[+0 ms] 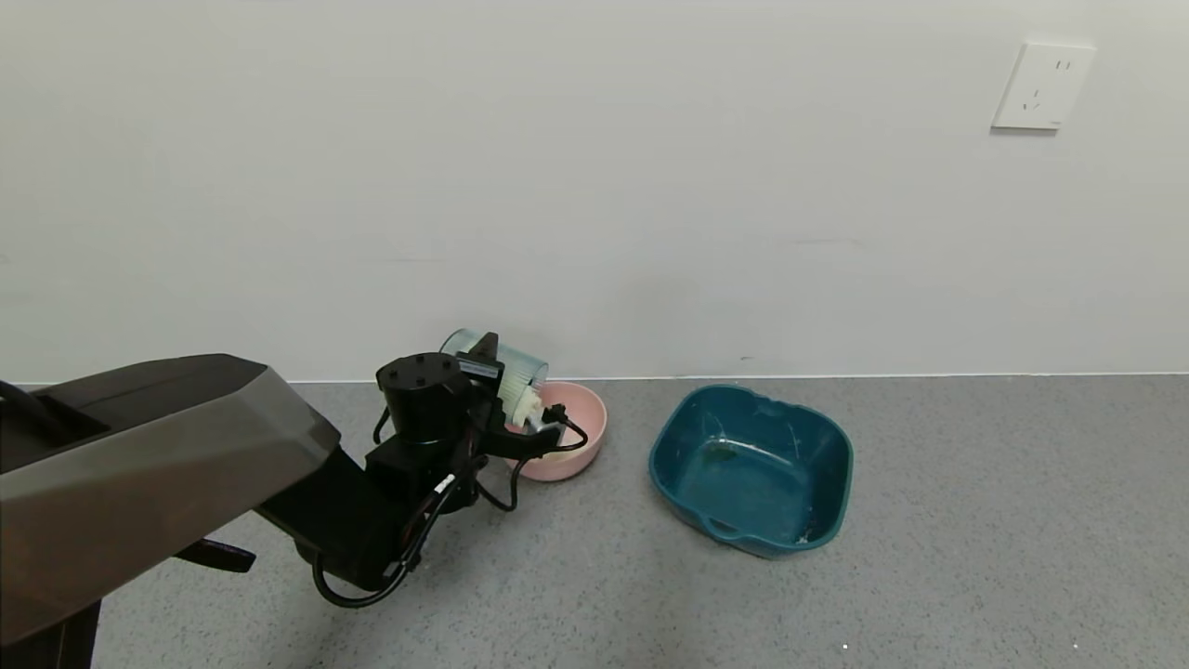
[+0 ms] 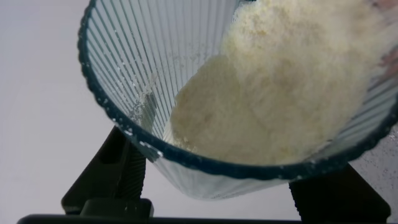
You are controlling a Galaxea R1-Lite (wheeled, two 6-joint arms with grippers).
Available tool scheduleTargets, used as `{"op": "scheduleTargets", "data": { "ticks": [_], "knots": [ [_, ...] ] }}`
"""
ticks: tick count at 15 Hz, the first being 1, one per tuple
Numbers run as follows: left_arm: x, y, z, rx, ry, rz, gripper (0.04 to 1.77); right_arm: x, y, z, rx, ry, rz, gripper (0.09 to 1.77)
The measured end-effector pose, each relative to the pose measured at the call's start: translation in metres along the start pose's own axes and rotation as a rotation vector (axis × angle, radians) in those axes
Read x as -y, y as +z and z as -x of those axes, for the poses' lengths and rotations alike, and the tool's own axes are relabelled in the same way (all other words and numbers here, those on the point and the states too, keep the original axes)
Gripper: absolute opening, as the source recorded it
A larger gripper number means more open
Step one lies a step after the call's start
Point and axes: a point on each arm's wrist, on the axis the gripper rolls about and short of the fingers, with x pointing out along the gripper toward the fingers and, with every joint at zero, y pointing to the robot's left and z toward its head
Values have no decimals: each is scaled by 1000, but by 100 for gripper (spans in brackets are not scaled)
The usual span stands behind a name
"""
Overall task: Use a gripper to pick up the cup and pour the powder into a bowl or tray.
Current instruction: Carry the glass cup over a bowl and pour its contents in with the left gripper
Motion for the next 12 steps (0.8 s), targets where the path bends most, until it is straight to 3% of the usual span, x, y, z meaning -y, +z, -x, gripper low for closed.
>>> {"op": "scheduleTargets", "data": {
  "ticks": [8, 12],
  "knots": [
    [-2, 3, 2, 4, 18, -31, 129, 0, 0, 0, 0, 0, 0, 171],
    [-2, 2, 5, -30, 19, -61, 129, 0, 0, 0, 0, 0, 0, 171]
  ]
}}
